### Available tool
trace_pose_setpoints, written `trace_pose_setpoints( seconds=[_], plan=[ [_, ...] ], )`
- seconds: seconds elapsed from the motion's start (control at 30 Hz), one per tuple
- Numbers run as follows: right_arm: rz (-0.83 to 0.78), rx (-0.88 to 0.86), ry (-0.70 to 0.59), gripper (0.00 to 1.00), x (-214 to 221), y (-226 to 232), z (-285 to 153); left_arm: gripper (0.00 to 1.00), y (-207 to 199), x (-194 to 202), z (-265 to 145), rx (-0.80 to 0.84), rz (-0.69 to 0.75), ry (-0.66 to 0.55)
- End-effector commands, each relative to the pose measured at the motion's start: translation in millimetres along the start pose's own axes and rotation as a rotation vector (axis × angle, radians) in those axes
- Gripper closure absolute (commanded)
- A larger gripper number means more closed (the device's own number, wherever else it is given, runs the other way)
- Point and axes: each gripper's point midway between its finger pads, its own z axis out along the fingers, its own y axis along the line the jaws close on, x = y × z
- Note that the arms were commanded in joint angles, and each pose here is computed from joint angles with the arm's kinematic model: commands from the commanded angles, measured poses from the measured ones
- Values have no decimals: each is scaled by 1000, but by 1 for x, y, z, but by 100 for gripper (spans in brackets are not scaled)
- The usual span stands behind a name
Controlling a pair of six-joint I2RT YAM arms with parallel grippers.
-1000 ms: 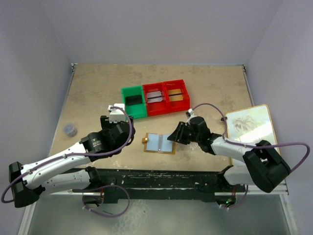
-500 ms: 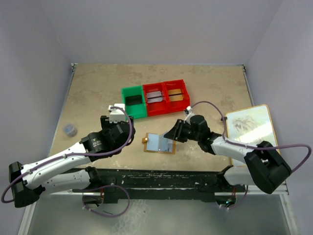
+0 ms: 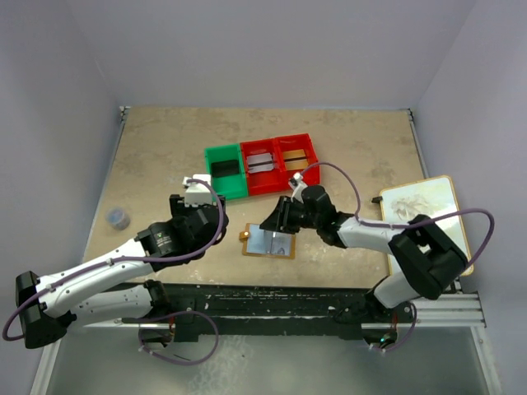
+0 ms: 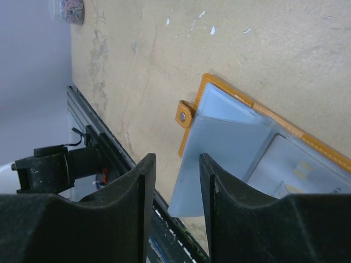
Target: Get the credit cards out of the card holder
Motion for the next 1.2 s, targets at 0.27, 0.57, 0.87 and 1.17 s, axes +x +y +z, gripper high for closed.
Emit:
trace_pose_setpoints(
  seconds=[0.27, 0.57, 0.87, 1.17],
  plan=[
    [-43, 58, 48, 58, 9, -5, 37, 23, 3, -12, -1, -18, -16, -27],
    [-69, 135, -5, 59, 0, -7, 28, 22, 3, -11, -1, -18, -15, -24],
    [-90, 247, -9, 60, 1, -25, 15, 22, 2, -10, 0, -17, -13, -23],
    [-84, 309, 101, 66, 32, -55, 38, 22, 0, -7, 1, -15, 3, -9]
  ],
)
